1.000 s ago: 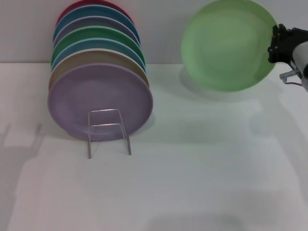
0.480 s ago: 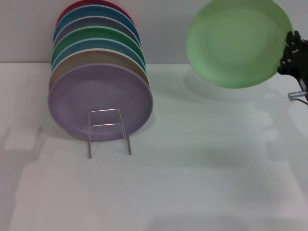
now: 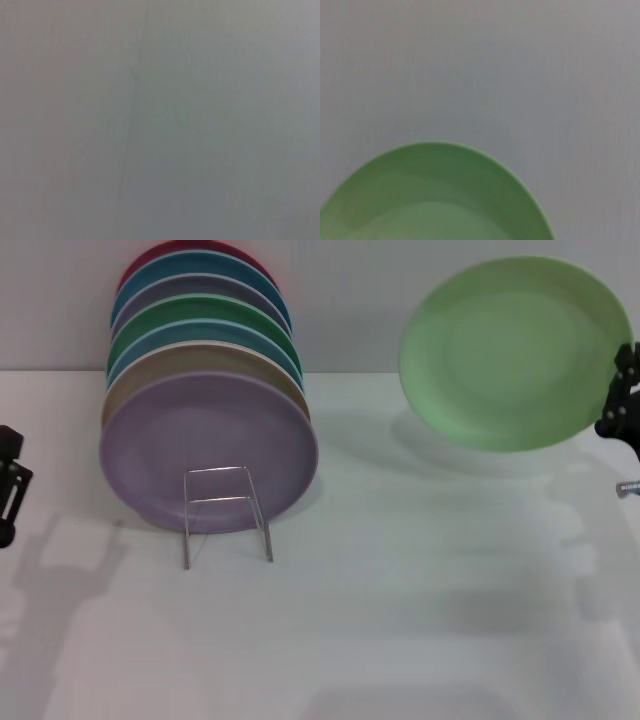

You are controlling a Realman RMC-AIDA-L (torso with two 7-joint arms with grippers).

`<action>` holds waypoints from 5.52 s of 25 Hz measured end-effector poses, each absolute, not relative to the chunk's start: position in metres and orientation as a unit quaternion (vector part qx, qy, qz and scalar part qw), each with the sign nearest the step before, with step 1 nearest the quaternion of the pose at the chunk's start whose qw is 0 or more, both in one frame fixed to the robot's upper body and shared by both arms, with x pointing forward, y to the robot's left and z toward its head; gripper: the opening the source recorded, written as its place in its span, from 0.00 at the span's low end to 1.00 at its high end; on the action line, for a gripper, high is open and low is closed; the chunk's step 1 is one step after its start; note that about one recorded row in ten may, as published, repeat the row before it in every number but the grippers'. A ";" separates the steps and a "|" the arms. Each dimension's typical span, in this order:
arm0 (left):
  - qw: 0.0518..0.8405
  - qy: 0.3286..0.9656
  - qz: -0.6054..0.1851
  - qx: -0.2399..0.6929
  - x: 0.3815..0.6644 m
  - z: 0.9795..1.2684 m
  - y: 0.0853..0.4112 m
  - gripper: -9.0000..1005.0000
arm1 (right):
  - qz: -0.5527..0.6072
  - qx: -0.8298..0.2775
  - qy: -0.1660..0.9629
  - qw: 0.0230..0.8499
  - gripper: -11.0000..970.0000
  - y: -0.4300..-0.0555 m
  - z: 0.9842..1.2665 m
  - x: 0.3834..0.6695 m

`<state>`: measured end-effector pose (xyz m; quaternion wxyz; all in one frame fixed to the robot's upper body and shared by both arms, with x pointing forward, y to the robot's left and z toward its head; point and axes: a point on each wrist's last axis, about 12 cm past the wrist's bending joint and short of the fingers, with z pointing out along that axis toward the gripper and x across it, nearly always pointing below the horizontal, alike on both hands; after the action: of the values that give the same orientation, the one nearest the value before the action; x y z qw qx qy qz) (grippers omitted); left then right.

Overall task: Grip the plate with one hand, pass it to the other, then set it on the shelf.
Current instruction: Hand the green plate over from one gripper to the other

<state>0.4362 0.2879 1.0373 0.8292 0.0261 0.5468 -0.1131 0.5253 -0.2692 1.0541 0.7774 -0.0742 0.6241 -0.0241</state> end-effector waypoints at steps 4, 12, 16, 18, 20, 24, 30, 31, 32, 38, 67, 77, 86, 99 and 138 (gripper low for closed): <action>0.825 0.550 -0.125 0.034 0.433 1.036 0.282 0.80 | -0.024 -0.084 0.620 0.780 0.07 -0.268 1.049 0.515; 0.812 0.562 -0.149 0.060 0.426 1.030 0.272 0.80 | -0.007 -0.113 0.605 0.788 0.08 -0.257 1.042 0.487; 0.808 0.563 -0.163 0.061 0.419 1.029 0.265 0.80 | -0.011 -0.114 0.595 0.795 0.08 -0.248 1.039 0.466; 0.804 0.564 -0.171 0.076 0.416 1.028 0.255 0.80 | -0.025 -0.105 0.590 0.800 0.08 -0.238 1.038 0.450; 0.802 0.565 -0.174 0.083 0.415 1.027 0.252 0.80 | -0.030 -0.103 0.589 0.801 0.08 -0.234 1.037 0.444; 0.795 0.568 -0.179 0.115 0.415 1.025 0.239 0.80 | -0.035 -0.095 0.593 0.799 0.08 -0.222 1.033 0.429; 0.774 0.584 -0.199 0.144 0.417 1.020 0.228 0.80 | -0.045 -0.088 0.598 0.795 0.08 -0.205 1.035 0.423; 0.772 0.586 -0.201 0.146 0.417 1.020 0.228 0.80 | -0.047 -0.090 0.599 0.794 0.08 -0.202 1.035 0.421; 0.769 0.587 -0.202 0.148 0.417 1.019 0.227 0.80 | -0.047 -0.090 0.599 0.794 0.08 -0.202 1.035 0.421; 0.757 0.596 -0.213 0.162 0.415 1.015 0.221 0.80 | -0.047 -0.118 0.595 0.793 0.09 -0.181 1.040 0.409; 0.726 0.618 -0.236 0.186 0.446 1.017 0.197 0.80 | -0.006 -0.169 0.607 0.776 0.10 -0.158 1.037 0.411; 0.723 0.625 -0.227 0.187 0.451 1.015 0.200 0.80 | -0.005 -0.178 0.605 0.776 0.11 -0.156 1.037 0.410; 0.714 0.636 -0.224 0.190 0.453 1.012 0.199 0.77 | -0.005 -0.180 0.606 0.775 0.11 -0.156 1.037 0.410; 0.708 0.641 -0.222 0.193 0.451 1.010 0.199 0.34 | -0.005 -0.181 0.606 0.775 0.12 -0.156 1.036 0.410; 0.708 0.646 -0.215 0.191 0.456 1.010 0.200 0.05 | -0.006 -0.191 0.602 0.775 0.13 -0.156 1.036 0.409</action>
<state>0.4564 0.1999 1.0101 0.7076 0.1905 0.6455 -0.2151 0.4091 -0.1556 1.0359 0.7755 -0.1908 0.6018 -0.0062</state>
